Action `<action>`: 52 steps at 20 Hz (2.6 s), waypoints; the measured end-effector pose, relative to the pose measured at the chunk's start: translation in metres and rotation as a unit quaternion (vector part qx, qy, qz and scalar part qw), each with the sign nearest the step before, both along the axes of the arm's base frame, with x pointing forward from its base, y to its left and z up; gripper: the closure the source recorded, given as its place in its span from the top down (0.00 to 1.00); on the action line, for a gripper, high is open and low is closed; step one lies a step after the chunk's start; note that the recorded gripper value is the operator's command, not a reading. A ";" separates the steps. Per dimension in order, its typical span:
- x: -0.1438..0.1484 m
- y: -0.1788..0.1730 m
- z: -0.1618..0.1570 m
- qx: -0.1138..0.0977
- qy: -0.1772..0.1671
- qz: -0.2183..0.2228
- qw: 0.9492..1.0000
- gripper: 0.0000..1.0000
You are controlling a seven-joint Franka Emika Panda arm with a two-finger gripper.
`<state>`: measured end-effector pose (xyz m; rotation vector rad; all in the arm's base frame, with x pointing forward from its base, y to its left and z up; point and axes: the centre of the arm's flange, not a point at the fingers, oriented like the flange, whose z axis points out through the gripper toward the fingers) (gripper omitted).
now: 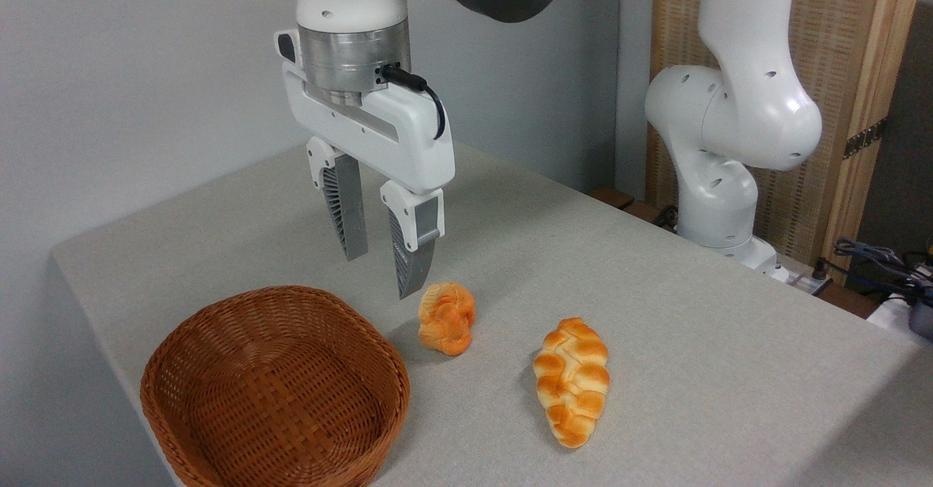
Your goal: Put bread into the basket
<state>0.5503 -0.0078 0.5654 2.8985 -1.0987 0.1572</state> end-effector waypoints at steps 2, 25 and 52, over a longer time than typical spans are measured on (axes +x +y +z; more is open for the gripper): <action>-0.001 0.000 -0.001 0.000 0.003 -0.002 1.000 1.00; -0.003 0.000 -0.004 0.000 0.018 -0.005 1.000 1.00; -0.040 -0.036 -0.121 0.001 0.142 -0.010 0.990 0.99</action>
